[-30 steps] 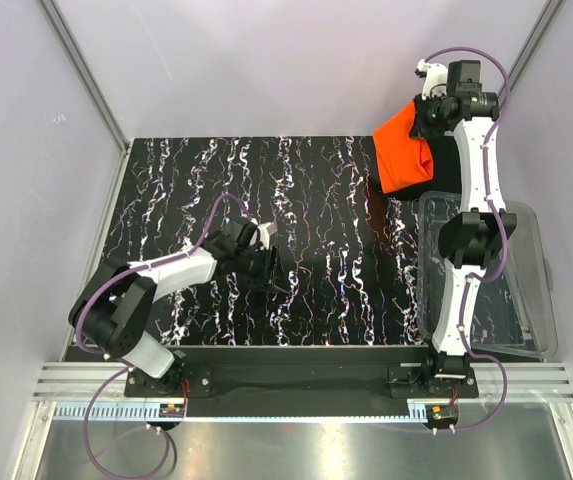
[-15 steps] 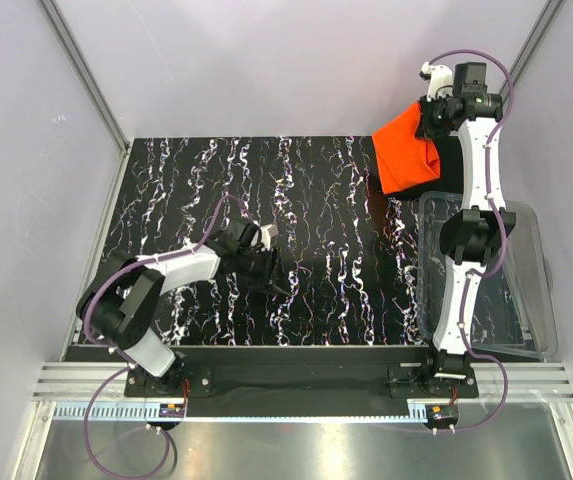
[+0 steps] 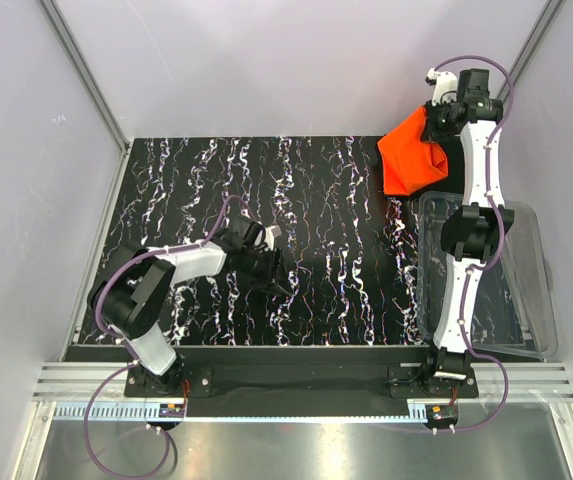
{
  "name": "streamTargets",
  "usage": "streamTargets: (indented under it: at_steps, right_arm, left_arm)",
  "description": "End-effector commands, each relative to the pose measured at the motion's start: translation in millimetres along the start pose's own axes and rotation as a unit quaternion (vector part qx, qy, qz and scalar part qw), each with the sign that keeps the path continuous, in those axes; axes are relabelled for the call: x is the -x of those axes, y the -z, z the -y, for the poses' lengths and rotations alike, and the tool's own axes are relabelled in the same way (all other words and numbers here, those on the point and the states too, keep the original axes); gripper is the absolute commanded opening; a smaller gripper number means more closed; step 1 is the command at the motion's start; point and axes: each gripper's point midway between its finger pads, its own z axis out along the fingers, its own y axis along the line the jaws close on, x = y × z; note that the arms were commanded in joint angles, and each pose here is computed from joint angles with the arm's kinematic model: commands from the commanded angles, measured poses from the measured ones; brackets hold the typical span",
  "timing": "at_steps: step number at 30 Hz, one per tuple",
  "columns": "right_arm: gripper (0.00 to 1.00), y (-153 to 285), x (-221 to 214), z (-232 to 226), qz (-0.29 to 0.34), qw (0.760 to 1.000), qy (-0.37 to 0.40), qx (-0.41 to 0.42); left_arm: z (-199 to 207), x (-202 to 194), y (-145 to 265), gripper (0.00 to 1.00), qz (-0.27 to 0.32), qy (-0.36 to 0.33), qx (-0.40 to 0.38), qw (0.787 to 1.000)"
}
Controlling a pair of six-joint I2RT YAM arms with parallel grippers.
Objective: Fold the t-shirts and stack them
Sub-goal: Neatly place the folded tshirt to the corner
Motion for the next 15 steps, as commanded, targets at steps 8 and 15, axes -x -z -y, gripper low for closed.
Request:
streamTargets:
  at_steps: [8,15]
  right_arm:
    - [0.0,-6.7,21.3,38.4,0.059,0.998,0.017,-0.032]
    - [0.0,-29.7,7.9,69.5,0.059,0.996,0.016,-0.062]
  left_arm:
    - [17.8,20.1,0.6,0.48,0.013,-0.013,-0.029,0.999]
    - [20.6,20.2,2.1,0.49,0.012,-0.013,-0.033,0.999]
